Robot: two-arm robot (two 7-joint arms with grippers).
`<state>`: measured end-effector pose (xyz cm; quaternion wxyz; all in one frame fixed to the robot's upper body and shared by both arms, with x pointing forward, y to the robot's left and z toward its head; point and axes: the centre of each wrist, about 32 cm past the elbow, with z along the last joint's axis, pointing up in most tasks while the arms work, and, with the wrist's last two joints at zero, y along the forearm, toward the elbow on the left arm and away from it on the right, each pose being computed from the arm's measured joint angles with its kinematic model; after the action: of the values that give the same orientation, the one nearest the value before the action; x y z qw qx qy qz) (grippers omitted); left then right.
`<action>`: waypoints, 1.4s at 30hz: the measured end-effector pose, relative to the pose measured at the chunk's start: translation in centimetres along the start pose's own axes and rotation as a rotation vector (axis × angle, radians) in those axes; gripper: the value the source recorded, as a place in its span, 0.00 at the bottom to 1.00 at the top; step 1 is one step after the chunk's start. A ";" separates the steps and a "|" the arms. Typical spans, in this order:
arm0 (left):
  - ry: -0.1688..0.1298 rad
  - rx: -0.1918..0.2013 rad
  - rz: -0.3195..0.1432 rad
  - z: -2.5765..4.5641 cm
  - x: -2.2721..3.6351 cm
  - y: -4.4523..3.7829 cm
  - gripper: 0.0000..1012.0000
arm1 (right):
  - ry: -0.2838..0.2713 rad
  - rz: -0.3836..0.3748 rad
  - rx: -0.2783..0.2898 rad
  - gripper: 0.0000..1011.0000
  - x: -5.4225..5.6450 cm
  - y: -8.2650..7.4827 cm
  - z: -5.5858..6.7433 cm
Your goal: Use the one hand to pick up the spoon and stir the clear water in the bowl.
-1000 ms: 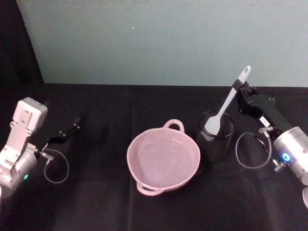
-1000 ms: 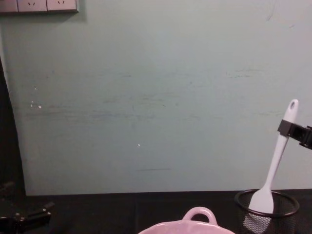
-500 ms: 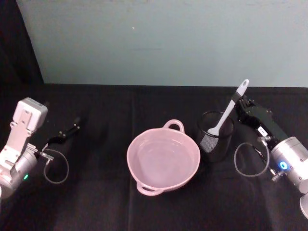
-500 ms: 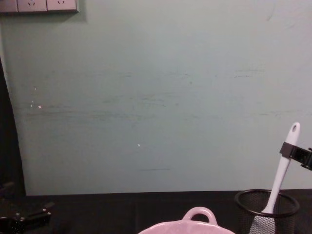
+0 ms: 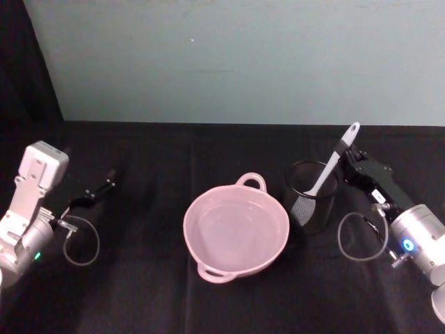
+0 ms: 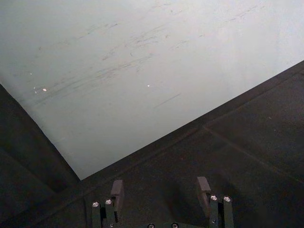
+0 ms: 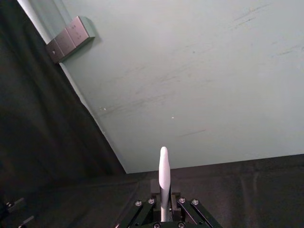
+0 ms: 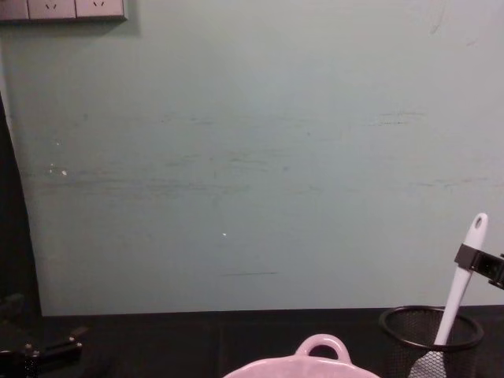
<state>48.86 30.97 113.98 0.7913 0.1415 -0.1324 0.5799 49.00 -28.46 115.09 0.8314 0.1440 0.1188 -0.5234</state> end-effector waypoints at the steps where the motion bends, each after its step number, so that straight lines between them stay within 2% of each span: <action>1: 0.000 0.000 0.000 0.00 0.00 0.00 0.99 | 0.001 -0.001 0.000 0.12 0.0 0.0 0.0; 10: 0.000 0.000 0.000 0.00 0.00 0.00 0.99 | 0.021 0.006 -0.004 0.12 0.3 -0.3 -0.4; 21: 0.000 0.000 0.000 0.00 0.00 0.00 0.99 | 0.020 0.006 -0.003 0.12 0.2 -0.3 -0.4; 24: 0.000 0.000 0.000 0.00 0.00 0.00 0.99 | 0.019 0.006 -0.003 0.15 0.2 -0.3 -0.4; 27: 0.000 0.000 0.000 0.00 0.00 0.00 0.99 | 0.018 0.006 -0.002 0.22 0.2 -0.3 -0.4; 30: 0.000 0.000 0.000 0.00 0.00 0.00 0.99 | 0.017 0.006 -0.002 0.36 0.2 -0.3 -0.4; 32: 0.000 0.000 0.000 0.00 0.00 0.00 0.99 | 0.017 0.006 -0.002 0.39 0.2 -0.3 -0.4; 42: 0.000 0.000 0.000 0.00 0.00 0.00 0.99 | 0.016 0.006 -0.001 0.73 0.2 -0.3 -0.3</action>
<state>48.86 30.97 113.98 0.7913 0.1415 -0.1324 0.5799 48.83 -28.61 114.68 0.8321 0.1479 0.1252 -0.5197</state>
